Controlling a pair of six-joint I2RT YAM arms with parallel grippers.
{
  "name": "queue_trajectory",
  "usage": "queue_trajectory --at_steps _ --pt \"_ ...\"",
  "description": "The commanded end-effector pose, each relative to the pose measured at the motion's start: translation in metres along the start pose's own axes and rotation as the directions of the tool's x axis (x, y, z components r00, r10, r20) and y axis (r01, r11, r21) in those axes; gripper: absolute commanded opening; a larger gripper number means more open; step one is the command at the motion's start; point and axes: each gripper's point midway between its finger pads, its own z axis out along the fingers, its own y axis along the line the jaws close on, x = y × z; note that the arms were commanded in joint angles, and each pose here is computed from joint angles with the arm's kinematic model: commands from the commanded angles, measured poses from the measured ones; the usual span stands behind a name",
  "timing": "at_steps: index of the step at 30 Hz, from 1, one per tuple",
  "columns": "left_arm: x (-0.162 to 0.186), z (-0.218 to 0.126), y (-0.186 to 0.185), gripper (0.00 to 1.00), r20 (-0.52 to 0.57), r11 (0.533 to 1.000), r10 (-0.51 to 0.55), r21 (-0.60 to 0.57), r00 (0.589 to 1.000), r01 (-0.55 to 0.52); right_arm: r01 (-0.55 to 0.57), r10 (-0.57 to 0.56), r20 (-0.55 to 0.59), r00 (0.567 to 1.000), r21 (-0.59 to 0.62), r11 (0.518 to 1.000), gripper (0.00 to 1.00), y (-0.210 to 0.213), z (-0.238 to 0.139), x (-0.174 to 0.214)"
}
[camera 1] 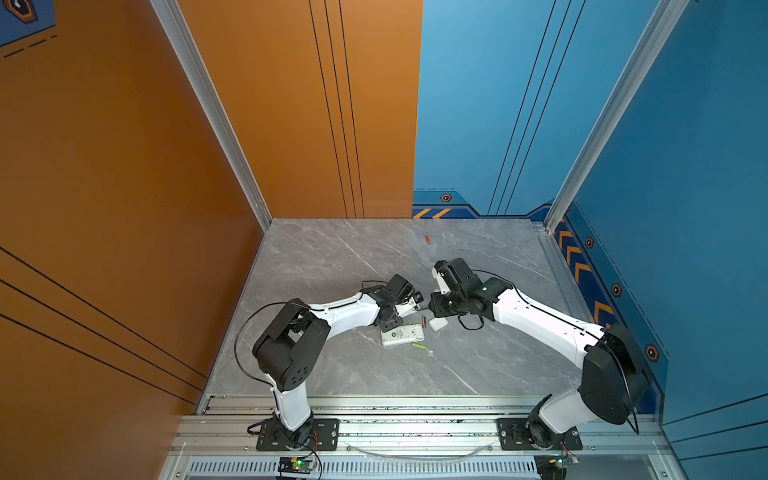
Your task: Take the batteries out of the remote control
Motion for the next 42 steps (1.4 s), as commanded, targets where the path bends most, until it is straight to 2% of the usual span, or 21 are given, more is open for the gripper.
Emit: queue_trajectory --at_steps 1,10,26,36,42 --pt "0.0 -0.008 0.002 0.13 0.007 1.0 0.011 -0.016 1.0 -0.011 0.018 -0.018 0.02 1.0 0.022 1.0 0.0 -0.001 0.0 -0.01" --pt "0.001 -0.007 0.0 0.12 0.003 1.0 0.012 -0.013 1.0 -0.012 0.001 0.0 0.041 0.999 -0.015 1.0 0.0 0.003 -0.004 -0.017" --pt "-0.003 -0.008 -0.002 0.12 0.014 1.0 0.015 -0.007 1.0 -0.015 0.003 -0.003 0.043 0.999 -0.001 1.0 0.0 0.003 0.006 -0.02" --pt "0.0 -0.007 -0.002 0.12 0.007 1.0 0.014 -0.007 1.0 -0.014 -0.018 0.023 0.085 0.996 -0.065 0.998 0.0 0.016 -0.006 -0.036" --pt "0.0 -0.006 -0.001 0.12 0.006 1.0 0.008 -0.006 1.0 -0.008 -0.026 0.031 0.082 0.996 -0.063 0.998 0.0 0.014 -0.005 -0.037"
